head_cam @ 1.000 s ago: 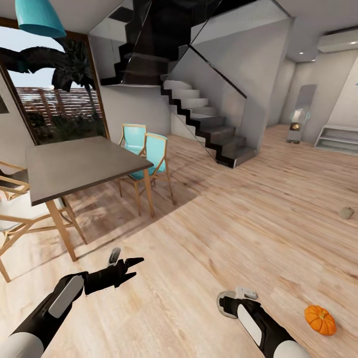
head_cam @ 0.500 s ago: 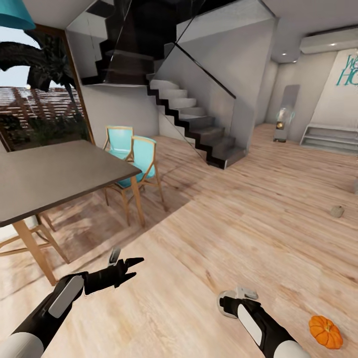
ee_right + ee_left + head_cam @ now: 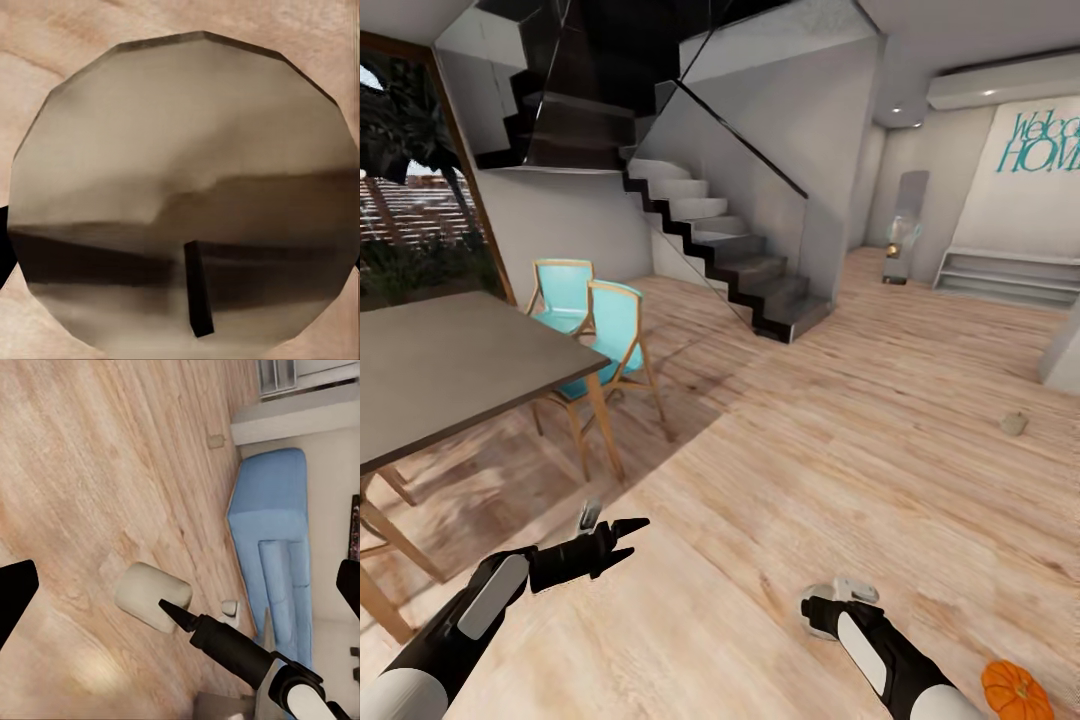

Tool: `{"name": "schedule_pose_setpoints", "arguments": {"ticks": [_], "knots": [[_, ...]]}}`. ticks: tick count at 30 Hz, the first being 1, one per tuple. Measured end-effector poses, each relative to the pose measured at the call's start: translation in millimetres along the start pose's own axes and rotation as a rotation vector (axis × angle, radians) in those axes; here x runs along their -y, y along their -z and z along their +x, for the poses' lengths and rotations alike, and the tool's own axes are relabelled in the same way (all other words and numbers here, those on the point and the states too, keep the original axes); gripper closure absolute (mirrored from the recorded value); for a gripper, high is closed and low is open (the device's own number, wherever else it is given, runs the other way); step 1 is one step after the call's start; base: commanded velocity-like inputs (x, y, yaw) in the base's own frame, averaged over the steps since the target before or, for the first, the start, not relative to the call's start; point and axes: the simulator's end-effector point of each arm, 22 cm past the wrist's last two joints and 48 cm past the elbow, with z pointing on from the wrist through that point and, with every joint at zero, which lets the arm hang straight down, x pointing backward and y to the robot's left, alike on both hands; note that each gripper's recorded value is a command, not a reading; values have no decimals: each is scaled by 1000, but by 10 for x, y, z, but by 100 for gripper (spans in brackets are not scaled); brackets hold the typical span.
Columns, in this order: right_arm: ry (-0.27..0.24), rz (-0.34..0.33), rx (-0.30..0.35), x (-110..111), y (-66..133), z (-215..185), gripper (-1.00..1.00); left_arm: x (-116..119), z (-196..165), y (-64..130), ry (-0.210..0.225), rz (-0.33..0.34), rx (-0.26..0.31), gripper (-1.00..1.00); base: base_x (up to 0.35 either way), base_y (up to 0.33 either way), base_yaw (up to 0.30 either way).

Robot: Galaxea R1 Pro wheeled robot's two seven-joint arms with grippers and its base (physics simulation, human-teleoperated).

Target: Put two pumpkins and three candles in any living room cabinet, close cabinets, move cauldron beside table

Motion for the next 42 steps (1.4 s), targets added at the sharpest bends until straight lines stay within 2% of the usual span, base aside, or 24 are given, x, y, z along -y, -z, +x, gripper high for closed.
{"name": "schedule_pose_setpoints", "arguments": {"ticks": [20, 33, 42], "knots": [[0, 0, 0, 0, 0, 1, 100, 0, -1, 1, 0, 0, 0, -100, 341, 0, -251], [0, 0, 0, -2, 0, -3, 100, 0, -1, 2, 0, 0, 0, -100, 341, 0, -34], [0, 0, 0, -1, 0, 0, 100, 1, -1, 1, 1, 0, 0, -100, 341, 1, -231]]}}
